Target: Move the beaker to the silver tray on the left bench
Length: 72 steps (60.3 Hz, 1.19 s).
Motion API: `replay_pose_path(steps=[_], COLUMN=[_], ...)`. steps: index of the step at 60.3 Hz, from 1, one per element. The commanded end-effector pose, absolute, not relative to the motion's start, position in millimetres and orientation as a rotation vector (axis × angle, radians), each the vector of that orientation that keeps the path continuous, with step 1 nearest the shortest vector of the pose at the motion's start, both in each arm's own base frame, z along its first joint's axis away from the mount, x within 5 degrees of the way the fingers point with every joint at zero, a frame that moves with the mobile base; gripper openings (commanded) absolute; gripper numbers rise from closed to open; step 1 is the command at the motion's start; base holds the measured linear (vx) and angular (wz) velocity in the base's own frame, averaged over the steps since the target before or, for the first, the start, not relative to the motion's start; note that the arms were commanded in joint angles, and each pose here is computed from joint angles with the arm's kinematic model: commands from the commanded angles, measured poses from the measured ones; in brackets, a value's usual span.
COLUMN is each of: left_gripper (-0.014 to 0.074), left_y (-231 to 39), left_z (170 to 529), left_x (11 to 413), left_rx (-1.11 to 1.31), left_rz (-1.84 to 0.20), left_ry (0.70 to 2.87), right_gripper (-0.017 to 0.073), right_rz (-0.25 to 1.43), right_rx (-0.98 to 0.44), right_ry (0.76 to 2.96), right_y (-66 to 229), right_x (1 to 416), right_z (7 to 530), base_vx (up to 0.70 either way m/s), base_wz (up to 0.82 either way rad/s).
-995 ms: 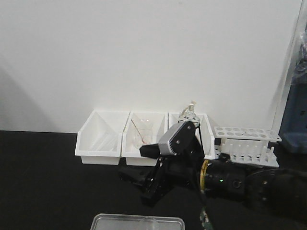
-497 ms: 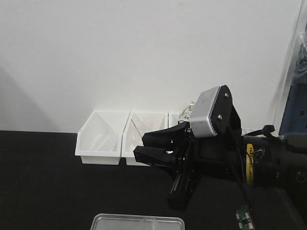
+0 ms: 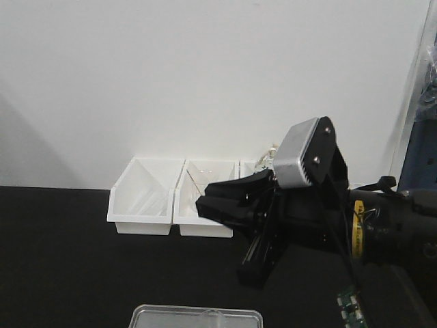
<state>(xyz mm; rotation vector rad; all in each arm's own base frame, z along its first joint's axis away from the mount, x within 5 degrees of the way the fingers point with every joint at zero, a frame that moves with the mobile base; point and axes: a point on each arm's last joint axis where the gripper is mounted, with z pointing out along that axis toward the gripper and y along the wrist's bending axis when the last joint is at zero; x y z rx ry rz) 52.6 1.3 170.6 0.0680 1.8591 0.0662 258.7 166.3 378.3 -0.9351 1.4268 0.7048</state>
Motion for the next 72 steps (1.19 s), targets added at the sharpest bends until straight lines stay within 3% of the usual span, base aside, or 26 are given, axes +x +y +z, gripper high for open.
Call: replay_pose_path(steps=[1,14,26,38,46,59,72], left_gripper=[0.0001,0.0001,0.0001,0.0001,0.0001,0.0001,0.0001], left_y=[0.6,0.6,0.6,0.6,0.6,0.6,0.6], left_z=[170.9,170.9,170.9,170.9,170.9,170.9,170.9], left_x=[54.3,54.3,54.3,54.3,54.3,54.3,54.3], left_rx=[0.071,0.071,0.071,0.071,0.071,0.071,0.071], left_rz=[0.057,0.057,0.057,0.057,0.057,0.057,0.057], left_ry=[1.796,1.796,1.796,1.796,1.796,1.796,1.796], right_gripper=[0.0123,-0.0017,-0.0016,-0.0016,-0.0016,-0.0016,-0.0016], right_rz=[0.678,0.537,0.180,0.153,0.098,0.015,0.067], right_rx=[-0.736,-0.202,-0.304,-0.124,-0.015,0.016,0.064], right_ry=[1.299,1.345,1.509,1.342,1.387,1.459,1.492], right_y=[152.0,102.8,66.0,24.3,7.2,-0.1,0.0], right_x=[247.6,232.4,192.0,136.7,107.2,76.4,56.0], right_z=[421.8,459.3,455.2,407.6,348.5,266.5,201.9], base_vx=[0.00,0.00,0.00,0.00,0.00,0.00,0.00], base_wz=[0.00,0.00,0.00,0.00,0.00,0.00,0.00])
